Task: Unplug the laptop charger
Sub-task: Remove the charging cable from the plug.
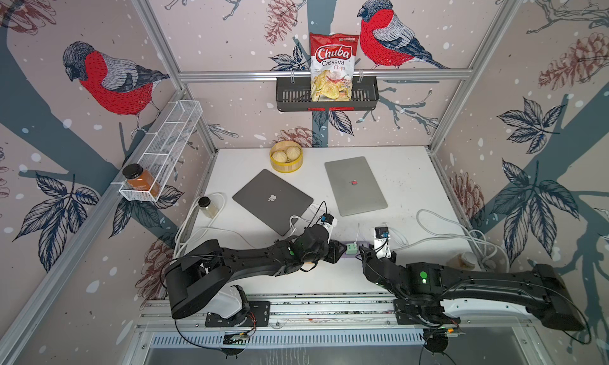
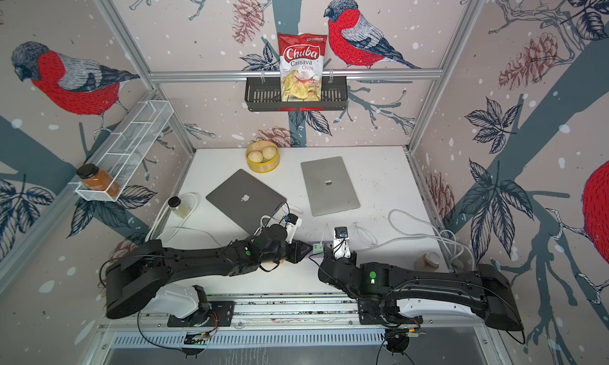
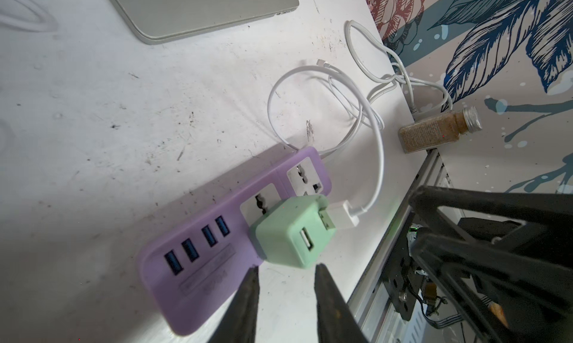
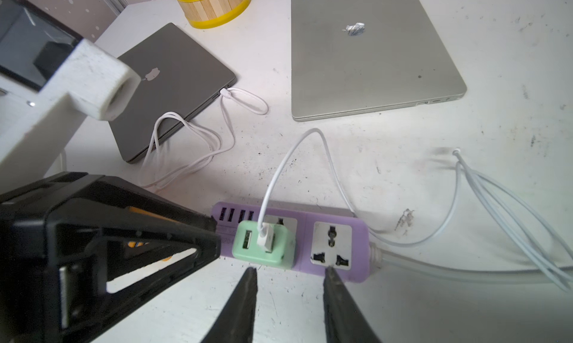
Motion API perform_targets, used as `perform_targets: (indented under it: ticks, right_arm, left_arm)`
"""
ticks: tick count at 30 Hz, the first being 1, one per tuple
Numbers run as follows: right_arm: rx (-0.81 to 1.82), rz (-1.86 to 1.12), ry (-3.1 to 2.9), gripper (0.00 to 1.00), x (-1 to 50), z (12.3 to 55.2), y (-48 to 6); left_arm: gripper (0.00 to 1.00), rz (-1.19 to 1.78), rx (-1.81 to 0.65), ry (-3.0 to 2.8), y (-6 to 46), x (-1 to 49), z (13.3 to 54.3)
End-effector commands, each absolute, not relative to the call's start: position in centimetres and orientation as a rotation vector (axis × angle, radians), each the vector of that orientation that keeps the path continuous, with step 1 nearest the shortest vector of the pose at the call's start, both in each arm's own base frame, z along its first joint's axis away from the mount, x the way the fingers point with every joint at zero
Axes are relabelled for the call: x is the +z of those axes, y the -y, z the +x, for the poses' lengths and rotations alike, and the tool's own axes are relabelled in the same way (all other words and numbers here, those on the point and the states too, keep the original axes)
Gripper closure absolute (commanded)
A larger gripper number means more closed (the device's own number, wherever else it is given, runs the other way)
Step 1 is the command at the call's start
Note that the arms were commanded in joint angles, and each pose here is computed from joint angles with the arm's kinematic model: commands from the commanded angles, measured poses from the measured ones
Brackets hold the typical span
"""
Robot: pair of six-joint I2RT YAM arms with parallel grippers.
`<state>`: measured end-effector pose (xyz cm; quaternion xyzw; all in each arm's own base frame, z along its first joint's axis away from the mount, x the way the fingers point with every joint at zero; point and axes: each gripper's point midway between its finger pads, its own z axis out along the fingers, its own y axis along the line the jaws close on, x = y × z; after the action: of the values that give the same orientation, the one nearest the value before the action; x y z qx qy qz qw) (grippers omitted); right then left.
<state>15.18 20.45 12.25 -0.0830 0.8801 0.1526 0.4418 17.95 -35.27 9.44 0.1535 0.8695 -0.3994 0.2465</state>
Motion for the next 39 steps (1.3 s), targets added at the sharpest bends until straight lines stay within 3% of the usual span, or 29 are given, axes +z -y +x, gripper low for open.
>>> perform_targets:
  ticks: [1, 39]
  right_arm:
    - [0.373, -0.169, -2.161, 0.62, 12.4, 15.5, -20.4]
    - [0.408, -0.258, -2.179, 0.6, 11.6, 17.4, -22.6]
  left_arm:
    - [0.68, 0.379, -1.128, -2.323, 35.9, 10.3, 18.4]
    - [0.67, 0.359, -1.088, -2.392, 35.9, 7.9, 18.4]
